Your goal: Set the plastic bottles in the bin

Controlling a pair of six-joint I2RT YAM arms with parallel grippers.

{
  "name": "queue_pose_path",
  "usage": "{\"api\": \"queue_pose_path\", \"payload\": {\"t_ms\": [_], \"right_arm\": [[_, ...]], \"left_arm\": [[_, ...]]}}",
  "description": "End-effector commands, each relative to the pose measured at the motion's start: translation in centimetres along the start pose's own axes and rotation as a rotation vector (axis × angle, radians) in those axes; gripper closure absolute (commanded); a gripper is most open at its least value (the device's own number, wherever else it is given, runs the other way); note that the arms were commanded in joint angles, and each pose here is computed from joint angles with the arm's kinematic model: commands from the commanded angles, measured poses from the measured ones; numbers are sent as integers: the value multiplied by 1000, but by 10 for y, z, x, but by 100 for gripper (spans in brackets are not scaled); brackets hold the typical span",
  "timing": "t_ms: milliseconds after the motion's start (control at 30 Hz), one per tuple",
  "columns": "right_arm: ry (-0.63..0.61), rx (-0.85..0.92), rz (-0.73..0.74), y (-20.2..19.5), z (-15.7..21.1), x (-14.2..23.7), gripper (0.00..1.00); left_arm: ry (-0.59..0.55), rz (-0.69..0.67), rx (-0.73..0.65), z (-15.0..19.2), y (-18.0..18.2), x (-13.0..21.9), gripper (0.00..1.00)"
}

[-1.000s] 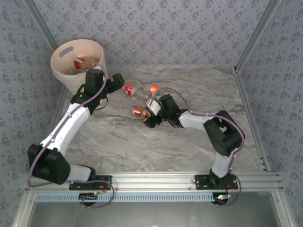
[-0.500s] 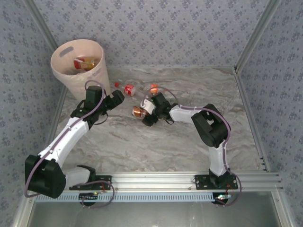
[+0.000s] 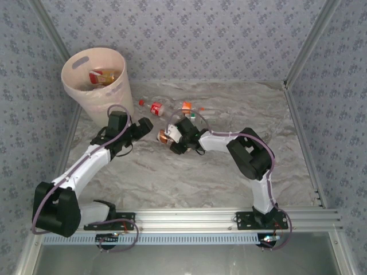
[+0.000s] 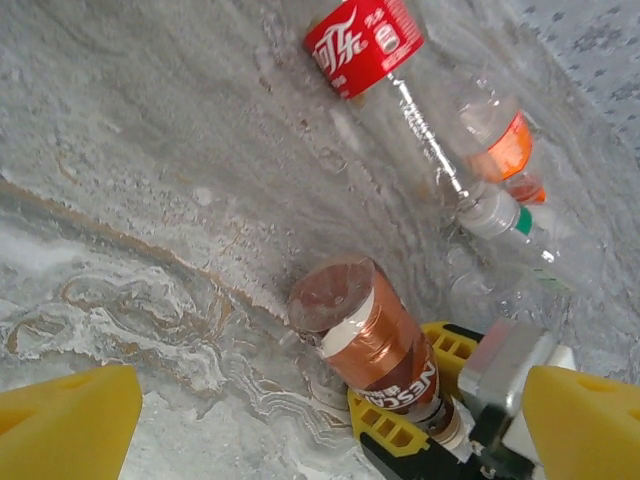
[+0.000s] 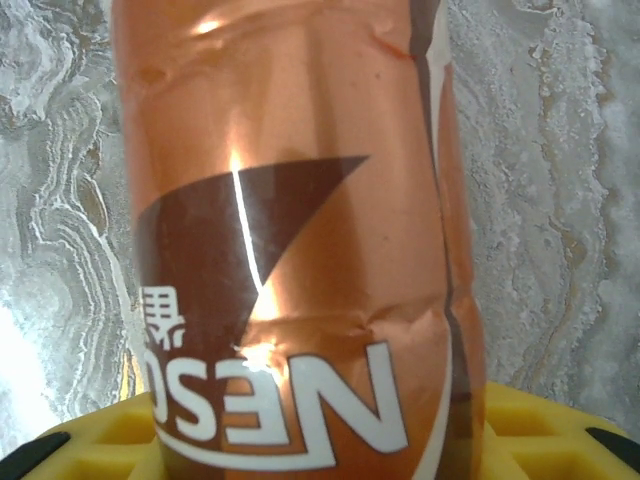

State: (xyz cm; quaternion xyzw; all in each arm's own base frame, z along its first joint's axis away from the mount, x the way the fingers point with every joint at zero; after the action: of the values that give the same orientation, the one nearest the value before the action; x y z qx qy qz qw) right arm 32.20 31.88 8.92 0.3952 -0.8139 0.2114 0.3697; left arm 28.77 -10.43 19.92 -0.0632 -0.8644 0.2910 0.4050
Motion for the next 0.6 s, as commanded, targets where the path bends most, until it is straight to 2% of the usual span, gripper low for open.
{"api": "queue_pose_path", "payload": {"t_ms": [0,167,300,467,567], "right_arm": [[6,-81,21,7,13,5,57],[-158,-122,-15,15,-1,27,62],[-302,-230,-73,20,-9,49,63],[-376,-373,-125,22,-14,65,64],[-440,-438,-200,24,-22,75,64]], "left_arm": [[-5,85,11,-3,-9,-8,2],[33,222,16,-1,-21,-18,2],[42,295,22,-4,-32,-15,2],[46,238,25,3,-34,-12,2],[71,293,-3,8,-44,-16,2]]}}
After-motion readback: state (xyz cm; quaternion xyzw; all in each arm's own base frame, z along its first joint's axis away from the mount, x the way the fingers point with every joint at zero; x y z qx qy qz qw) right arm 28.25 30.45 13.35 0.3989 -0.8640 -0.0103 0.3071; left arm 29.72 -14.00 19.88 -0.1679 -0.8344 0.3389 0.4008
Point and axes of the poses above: each hand's point on the last joint's axis, 136 mm out from that joint toward the fingers, its own x axis back along the fingers, its own y axis along the line the jaws close on, z = x × y, the point moved 8 cm from there along x, back along the fingers, and after that the axes turned 7 degrees about -x, right-handed, at the moved point
